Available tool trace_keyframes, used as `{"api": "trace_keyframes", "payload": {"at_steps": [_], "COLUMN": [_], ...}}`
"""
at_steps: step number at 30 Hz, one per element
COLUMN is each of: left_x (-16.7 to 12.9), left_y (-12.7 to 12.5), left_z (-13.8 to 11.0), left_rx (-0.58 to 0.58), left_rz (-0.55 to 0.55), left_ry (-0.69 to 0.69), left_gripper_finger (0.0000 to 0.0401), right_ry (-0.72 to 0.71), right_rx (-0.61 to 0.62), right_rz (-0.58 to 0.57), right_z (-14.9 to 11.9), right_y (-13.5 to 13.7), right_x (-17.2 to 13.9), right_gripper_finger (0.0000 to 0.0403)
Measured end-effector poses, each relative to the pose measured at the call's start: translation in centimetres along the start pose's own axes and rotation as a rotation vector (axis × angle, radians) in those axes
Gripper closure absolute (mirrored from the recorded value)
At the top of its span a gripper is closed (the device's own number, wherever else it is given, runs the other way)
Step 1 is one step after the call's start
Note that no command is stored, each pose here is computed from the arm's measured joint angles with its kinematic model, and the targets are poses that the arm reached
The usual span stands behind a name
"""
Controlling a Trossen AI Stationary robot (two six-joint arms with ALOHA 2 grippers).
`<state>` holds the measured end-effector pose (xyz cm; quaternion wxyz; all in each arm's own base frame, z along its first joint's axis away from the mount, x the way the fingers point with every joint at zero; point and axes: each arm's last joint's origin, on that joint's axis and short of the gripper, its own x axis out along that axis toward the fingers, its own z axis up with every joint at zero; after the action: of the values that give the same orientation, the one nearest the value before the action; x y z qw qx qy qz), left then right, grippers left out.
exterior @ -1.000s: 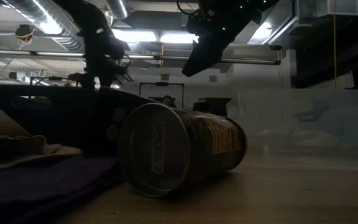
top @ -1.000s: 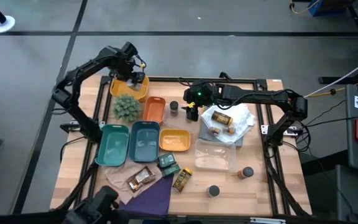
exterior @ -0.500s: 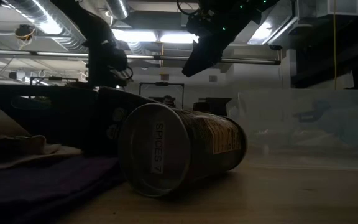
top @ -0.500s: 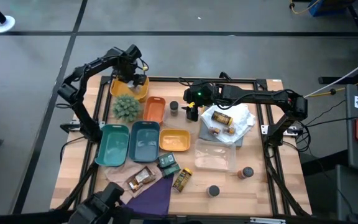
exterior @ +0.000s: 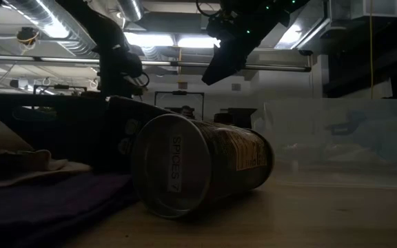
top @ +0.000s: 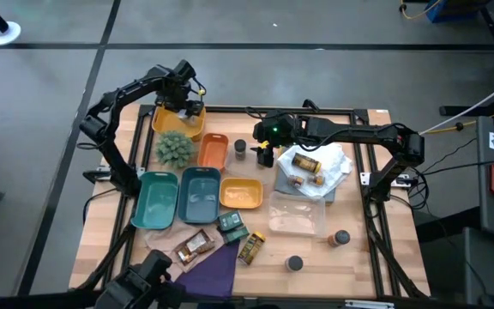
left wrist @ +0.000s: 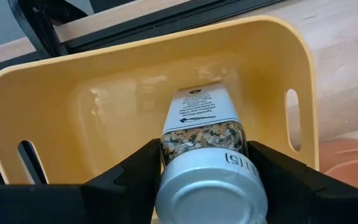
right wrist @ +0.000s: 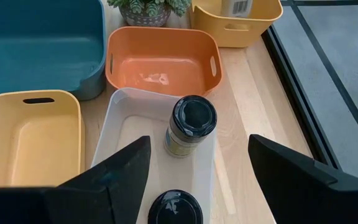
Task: Sort spices by type
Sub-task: Put the white seasoning bottle into the top yellow bin, then put the brown seasoning pack into the orange bin
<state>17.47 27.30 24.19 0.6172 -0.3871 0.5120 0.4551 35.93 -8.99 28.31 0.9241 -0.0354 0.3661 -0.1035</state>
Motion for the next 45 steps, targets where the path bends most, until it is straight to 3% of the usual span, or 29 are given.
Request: {"api": "trace_keyframes", "payload": {"at_steps": [17,36,45], "left_x": [0.0,-0.1,-2.8], "left_y": [0.2,0.8,0.8], "left_z": [-0.1,0.1,1.4], "left_rx": [0.120,0.162,0.190], "left_rz": [0.004,0.004,-0.008], "left_ry": [0.016,0.005,-0.057], "left_gripper_finger": [0.0177,0.0161,0.0162], "right_ry": [0.000,0.000,0.000], "right_rx": [0.000,0.000,0.000], "right_rz": [0.001,0.000,0.001], "right_z": [0.0,0.0,0.0], "right_y": [0.0,0.0,0.0], "right_x": [0.0,0.0,0.0], "right_gripper_finger": [0.0132,0.0132,0.0132]}}
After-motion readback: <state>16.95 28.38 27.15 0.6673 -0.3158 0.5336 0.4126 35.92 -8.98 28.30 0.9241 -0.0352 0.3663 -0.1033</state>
